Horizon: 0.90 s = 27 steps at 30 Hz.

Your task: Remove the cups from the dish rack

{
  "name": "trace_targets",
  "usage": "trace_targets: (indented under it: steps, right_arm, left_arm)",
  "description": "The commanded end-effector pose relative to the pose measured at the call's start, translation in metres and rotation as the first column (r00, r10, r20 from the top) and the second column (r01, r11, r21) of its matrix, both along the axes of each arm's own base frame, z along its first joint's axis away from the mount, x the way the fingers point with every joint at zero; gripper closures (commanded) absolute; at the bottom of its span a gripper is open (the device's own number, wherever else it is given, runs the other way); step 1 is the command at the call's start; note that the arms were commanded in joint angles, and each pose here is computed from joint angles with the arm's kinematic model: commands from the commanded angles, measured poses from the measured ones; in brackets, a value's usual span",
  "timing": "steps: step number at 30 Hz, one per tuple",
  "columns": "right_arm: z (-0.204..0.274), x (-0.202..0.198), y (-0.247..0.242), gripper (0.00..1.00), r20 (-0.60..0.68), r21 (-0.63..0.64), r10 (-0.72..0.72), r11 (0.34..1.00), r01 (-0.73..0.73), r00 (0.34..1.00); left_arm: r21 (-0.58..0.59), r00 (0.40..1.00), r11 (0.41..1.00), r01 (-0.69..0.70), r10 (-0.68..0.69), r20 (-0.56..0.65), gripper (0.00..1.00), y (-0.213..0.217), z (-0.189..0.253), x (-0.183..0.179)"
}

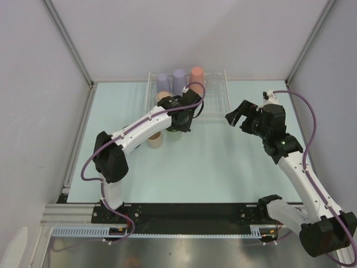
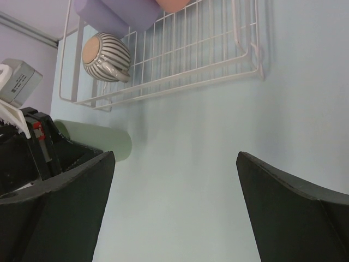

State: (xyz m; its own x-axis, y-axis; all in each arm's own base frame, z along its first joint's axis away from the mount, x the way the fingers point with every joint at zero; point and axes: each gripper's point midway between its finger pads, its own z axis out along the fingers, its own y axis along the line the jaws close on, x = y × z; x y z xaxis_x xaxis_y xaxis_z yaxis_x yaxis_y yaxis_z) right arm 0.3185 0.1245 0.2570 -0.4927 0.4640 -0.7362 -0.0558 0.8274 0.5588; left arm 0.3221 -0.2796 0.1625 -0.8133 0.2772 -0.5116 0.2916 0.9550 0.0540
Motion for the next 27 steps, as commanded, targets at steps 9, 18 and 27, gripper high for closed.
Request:
trace_targets:
  steps: [9, 18, 27]
  right_arm:
    - [-0.005, -0.005, -0.008, 0.00, 0.006, -0.028, -0.021, 0.999, 0.022, 1.000]
    - [-0.011, -0.003, -0.011, 0.00, -0.006, -0.040, -0.027, 0.999, 0.027, 1.000]
    - [-0.012, -0.001, -0.010, 0.00, -0.005, -0.041, -0.025, 0.999, 0.025, 1.000]
  left_arm:
    - [-0.013, 0.999, 0.999, 0.049, -0.049, 0.005, 1.00, -0.028, -0.016, 0.025]
    - [-0.010, 0.999, 1.000, 0.018, -0.018, -0.043, 1.00, -0.024, -0.037, 0.031]
    - [0.001, 0.996, 1.000, -0.018, 0.019, -0.089, 0.99, -0.012, -0.052, 0.026]
